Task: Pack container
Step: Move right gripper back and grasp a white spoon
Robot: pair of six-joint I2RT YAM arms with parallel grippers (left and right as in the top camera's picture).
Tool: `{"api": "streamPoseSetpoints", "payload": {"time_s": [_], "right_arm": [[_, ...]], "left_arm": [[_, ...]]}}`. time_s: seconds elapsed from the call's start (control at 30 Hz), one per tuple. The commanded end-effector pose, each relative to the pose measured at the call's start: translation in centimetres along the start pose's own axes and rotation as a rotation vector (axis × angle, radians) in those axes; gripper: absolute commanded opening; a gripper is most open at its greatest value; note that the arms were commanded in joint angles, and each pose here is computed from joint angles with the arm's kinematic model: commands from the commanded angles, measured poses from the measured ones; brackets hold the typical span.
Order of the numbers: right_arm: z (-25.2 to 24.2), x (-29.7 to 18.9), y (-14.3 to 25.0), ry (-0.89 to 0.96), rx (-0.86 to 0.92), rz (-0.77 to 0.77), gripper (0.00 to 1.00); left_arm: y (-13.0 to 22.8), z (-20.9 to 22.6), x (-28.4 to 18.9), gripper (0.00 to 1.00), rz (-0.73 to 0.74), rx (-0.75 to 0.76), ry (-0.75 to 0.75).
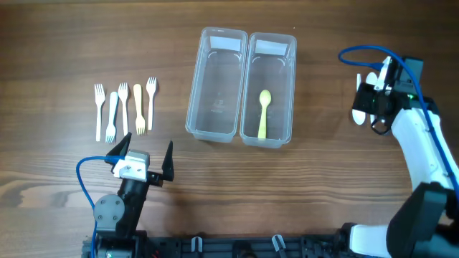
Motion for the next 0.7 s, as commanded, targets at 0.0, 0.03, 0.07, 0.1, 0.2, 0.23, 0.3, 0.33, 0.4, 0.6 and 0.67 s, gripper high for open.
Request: {"api": "streamPoseSetpoints", "payload": {"time_s": [0.0,0.03,0.07,0.1,0.2,0.23,0.3,0.33,0.4,0.6,0.67], "right_arm": [[0.3,3.3,1.6,-0.013,-0.022,0.079,0.62],[0.2,4.3,2.0,-0.010,-0.023,0.094,0.64],[0.2,5.5,2.4,-0.004,-0.028,0.112,0.65],[0.1,6.3,2.8,-0.002,-0.037,0.126,0.65],[0.0,8.2,3.5,0.003,-0.047,0.149,0.66],[0.0,8.6,3.6,0.004,-0.047,0.152,0.67],[0.1,9.4,3.7,0.003,-0.047,0.150,0.67],[0.1,9.7,3.7,0.003,-0.046,0.148,0.67],[0.1,10.4,3.9,0.004,-0.047,0.149,0.71],[0.2,11.1,3.4,-0.004,-0.047,0.122,0.76],[0.3,11.1,3.3,-0.004,-0.047,0.120,0.63]], "left_arm": [[0.2,0.0,0.0,1.00,0.000,0.015,-0.003],[0.2,0.0,0.0,1.00,0.001,0.015,-0.003],[0.2,0.0,0.0,1.00,0.001,0.015,-0.003],[0.2,0.0,0.0,1.00,0.000,0.015,-0.003],[0.2,0.0,0.0,1.00,0.000,0.015,-0.003],[0.2,0.0,0.0,1.00,0.000,0.015,-0.003],[0.2,0.0,0.0,1.00,0.001,0.015,-0.003],[0.2,0.0,0.0,1.00,0.000,0.015,-0.003],[0.2,0.0,0.0,1.00,0.000,0.015,-0.003],[0.2,0.0,0.0,1.00,0.000,0.015,-0.003],[0.2,0.0,0.0,1.00,0.001,0.015,-0.003]]}}
Point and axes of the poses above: each gripper's point midway between its finger pads, its own x axis out along the fingers, its own z axis along the line the jaws close on, y = z × x, the point moved 1 cm from there along -x, back along the fingers, and after that the axes turned 13 degrees about x, right-handed, at the moved point
